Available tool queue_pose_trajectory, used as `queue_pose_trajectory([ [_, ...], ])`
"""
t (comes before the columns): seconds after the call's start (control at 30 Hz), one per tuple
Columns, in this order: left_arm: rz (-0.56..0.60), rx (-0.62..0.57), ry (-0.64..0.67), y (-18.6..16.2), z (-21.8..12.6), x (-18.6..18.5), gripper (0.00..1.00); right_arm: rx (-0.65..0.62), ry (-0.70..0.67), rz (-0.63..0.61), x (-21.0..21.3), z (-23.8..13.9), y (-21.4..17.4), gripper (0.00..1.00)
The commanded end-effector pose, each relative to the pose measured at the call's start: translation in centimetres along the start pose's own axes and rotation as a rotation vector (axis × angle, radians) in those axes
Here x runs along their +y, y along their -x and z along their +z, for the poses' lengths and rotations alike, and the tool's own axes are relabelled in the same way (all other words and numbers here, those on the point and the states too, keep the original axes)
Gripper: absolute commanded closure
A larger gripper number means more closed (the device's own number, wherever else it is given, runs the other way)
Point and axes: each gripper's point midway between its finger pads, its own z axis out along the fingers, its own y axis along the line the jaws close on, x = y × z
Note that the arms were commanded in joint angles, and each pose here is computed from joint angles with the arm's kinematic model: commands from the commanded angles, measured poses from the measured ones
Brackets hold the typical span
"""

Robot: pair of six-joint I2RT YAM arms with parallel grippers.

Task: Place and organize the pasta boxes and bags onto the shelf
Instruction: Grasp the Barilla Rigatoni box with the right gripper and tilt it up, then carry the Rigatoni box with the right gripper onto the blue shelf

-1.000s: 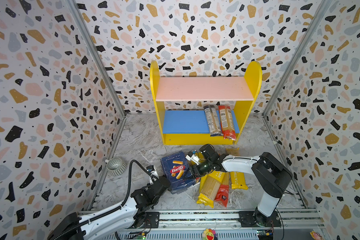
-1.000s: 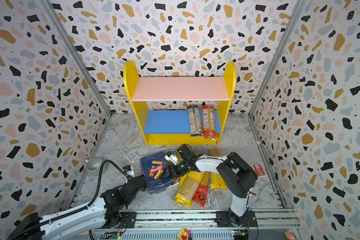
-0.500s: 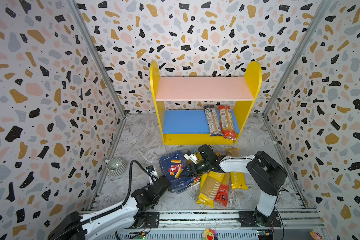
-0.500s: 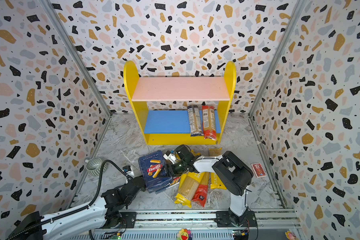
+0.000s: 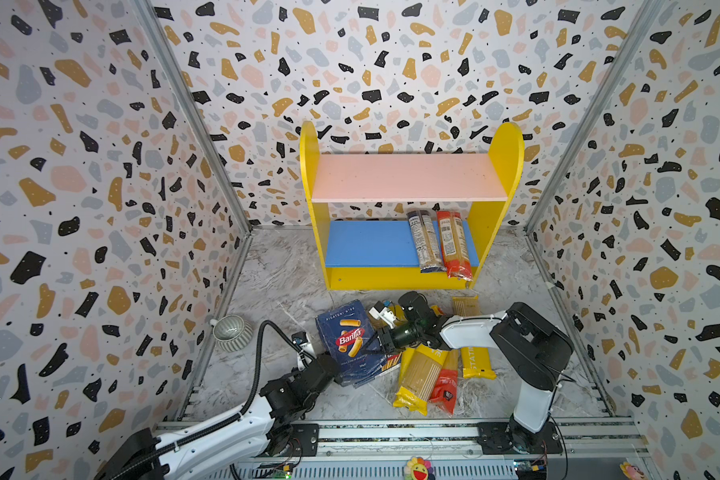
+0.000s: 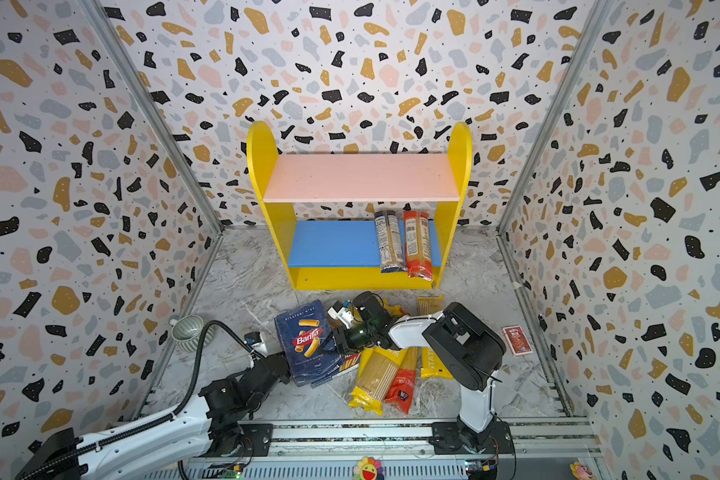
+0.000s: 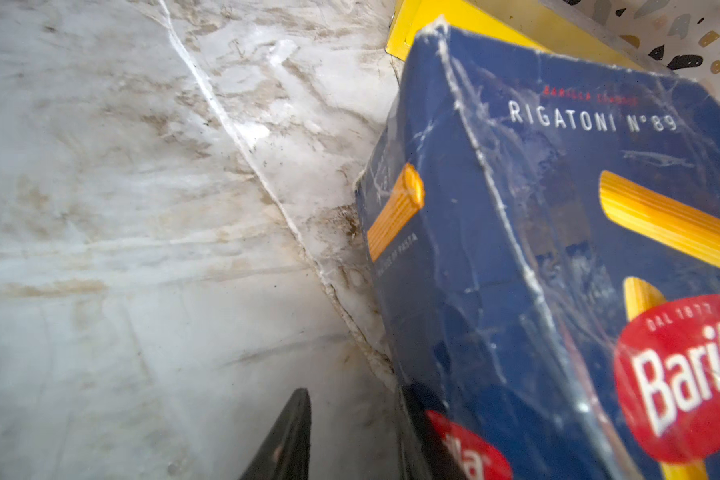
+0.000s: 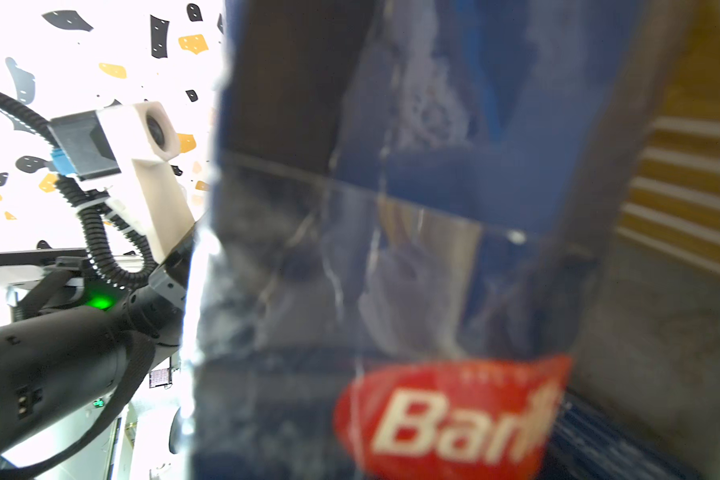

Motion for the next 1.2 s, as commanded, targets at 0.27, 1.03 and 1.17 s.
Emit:
queue_pose_trajectory([
  [0.27,-0.05,-0.082,-0.04,3.6,-2.3,-1.5,0.54,-0.024,0.19,-0.132,5.7,-2.1,-0.1,0.6],
  [1.03,0.045,-0.147,-0.123,11.0,-8.6,-5.9,0.01,-0.259,0.009,-0.253,9.6,-11.0,3.9,0.61],
  [1.17,0.075,-0.163,-0.125,11.9,-9.4,-6.1,0.01,-0.308,-0.023,-0.265,9.9,-12.6,6.0,0.61],
])
